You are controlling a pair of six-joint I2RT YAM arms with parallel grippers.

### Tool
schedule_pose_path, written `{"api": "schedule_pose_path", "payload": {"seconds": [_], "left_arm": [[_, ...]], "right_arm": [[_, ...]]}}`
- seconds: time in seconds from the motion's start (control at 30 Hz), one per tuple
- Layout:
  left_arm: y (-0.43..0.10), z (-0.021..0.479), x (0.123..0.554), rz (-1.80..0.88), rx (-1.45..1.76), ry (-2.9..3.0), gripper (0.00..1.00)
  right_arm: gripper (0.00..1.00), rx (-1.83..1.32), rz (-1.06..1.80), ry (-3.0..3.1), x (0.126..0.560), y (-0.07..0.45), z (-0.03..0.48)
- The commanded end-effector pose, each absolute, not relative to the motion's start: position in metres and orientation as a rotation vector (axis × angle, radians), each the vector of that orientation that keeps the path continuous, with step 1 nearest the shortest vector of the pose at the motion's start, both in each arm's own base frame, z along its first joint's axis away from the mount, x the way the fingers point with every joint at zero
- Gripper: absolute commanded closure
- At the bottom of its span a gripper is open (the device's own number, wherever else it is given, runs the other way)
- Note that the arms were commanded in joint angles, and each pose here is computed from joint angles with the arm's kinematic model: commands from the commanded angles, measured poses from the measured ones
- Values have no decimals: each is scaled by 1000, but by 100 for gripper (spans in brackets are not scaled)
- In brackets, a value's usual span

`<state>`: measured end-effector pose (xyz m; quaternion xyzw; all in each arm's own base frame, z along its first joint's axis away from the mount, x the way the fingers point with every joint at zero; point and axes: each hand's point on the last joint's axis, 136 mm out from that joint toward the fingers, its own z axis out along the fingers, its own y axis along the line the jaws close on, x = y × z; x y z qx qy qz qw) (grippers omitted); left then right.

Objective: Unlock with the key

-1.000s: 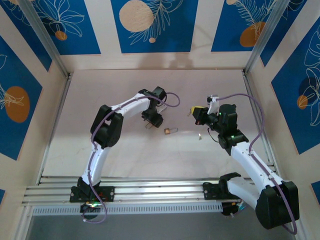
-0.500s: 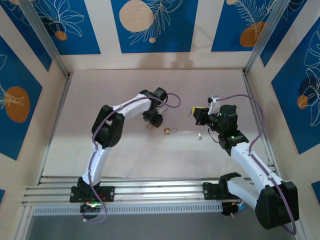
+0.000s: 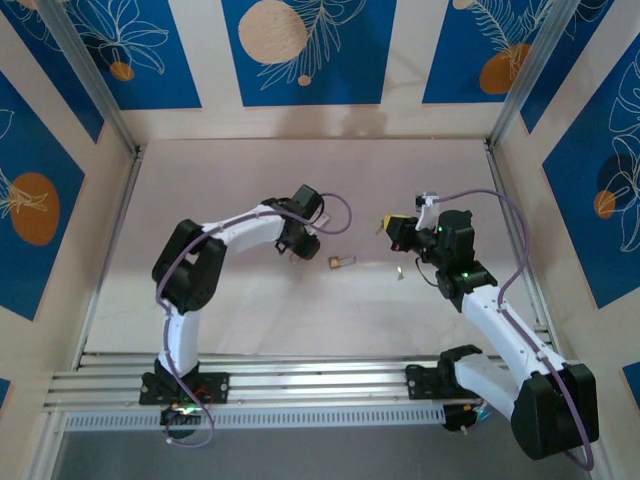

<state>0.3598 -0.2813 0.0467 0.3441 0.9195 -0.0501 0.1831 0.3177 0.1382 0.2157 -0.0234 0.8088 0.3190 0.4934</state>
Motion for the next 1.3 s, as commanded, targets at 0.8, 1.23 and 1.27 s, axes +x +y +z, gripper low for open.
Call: {"api": "schedule_pose_path", "payload": {"seconds": [0.8,1.23,1.27], "left_arm": [[-345,184,311,-417,881,1720,66],[-354,194,285,-414,920,1636,64],[-354,194,285,-410,923,1636,64]], "right_arm": [[98,-57,693,1903,313,186,264],[98,-47,704,1870,299,199,271],[98,-45,705,1868,299,198,272]]}}
